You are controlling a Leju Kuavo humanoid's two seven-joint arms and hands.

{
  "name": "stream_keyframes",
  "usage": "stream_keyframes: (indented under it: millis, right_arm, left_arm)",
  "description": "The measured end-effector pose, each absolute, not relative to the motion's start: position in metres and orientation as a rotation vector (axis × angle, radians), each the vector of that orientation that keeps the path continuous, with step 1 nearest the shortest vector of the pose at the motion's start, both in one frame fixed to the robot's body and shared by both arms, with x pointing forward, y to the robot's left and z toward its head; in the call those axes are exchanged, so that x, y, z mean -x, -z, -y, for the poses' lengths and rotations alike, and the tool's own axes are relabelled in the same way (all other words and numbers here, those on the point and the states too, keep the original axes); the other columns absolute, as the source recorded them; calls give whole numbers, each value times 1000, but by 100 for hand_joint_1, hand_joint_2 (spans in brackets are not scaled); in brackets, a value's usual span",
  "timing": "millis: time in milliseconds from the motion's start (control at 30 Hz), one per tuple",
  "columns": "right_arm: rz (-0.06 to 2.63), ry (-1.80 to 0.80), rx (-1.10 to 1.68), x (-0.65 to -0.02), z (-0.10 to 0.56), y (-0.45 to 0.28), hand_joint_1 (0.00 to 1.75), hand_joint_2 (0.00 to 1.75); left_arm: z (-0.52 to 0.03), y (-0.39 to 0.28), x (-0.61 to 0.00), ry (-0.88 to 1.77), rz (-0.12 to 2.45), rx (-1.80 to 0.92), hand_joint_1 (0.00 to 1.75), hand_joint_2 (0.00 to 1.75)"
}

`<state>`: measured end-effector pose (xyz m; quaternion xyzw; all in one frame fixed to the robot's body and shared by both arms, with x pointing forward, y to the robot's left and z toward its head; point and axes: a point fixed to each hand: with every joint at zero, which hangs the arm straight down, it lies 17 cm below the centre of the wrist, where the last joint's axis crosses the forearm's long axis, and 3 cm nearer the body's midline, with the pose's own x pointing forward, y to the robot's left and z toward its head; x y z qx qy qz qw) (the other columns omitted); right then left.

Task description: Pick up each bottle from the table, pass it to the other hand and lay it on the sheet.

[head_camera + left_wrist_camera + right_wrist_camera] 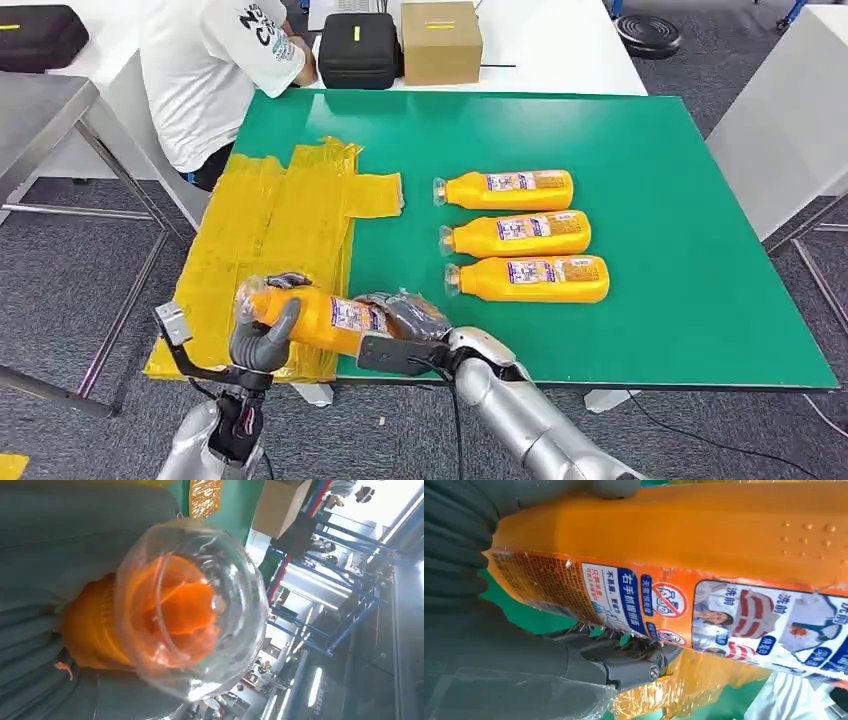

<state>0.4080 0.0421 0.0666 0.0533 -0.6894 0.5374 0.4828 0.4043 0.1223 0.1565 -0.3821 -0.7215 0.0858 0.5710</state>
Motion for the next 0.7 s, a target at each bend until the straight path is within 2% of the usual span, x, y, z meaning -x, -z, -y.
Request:
stream_keyframes:
  millis: [700]
  right_arm:
    - [1675, -1320, -131, -404, -43, -63, 175, 175]
  left_arm:
    - [-121, -158, -404, -203, 1696, 896, 175, 175]
